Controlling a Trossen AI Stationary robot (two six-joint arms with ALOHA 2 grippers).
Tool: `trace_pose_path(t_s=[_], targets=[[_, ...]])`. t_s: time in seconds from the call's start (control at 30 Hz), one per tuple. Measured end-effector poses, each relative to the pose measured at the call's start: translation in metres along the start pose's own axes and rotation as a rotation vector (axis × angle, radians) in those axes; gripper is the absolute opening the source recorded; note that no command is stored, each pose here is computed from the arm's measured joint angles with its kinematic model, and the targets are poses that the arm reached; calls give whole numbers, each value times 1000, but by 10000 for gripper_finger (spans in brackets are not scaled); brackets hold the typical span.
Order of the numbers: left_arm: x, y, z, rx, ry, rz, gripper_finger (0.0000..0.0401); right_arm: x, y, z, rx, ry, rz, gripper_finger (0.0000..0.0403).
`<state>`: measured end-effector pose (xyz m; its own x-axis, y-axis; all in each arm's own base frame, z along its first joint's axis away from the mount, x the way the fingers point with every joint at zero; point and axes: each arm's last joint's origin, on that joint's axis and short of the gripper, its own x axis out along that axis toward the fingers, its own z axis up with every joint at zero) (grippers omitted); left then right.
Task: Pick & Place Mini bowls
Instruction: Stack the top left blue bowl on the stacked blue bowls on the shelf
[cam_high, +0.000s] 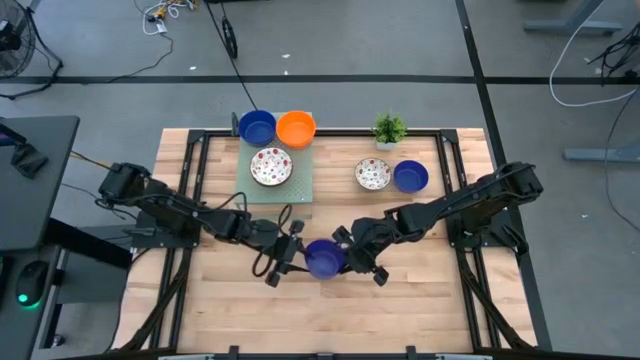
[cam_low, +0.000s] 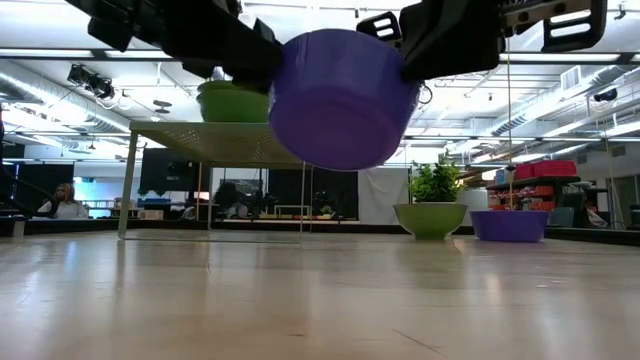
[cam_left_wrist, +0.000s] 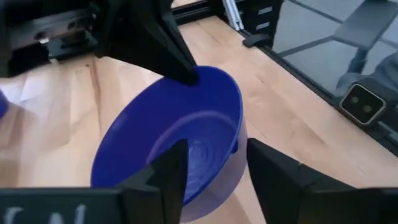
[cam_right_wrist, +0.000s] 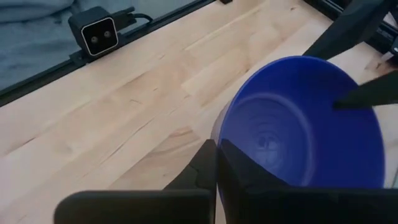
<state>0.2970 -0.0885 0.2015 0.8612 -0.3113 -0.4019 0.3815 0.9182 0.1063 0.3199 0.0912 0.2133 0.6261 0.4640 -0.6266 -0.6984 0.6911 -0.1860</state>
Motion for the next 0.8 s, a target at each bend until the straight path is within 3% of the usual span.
trace_pose_path(t_s=[0.43, 0.57, 0.8], targets=[[-1, -6, 0, 29, -23, -179, 11, 0, -4, 7, -79, -77, -35, 12], [-1, -7, 1, 36, -35, -229, 9, -1, -7, 14, -107, -142, -74, 39], [0, -15, 5, 37, -32, -216, 6, -13, -6, 38, -183, -325, -132, 119]])
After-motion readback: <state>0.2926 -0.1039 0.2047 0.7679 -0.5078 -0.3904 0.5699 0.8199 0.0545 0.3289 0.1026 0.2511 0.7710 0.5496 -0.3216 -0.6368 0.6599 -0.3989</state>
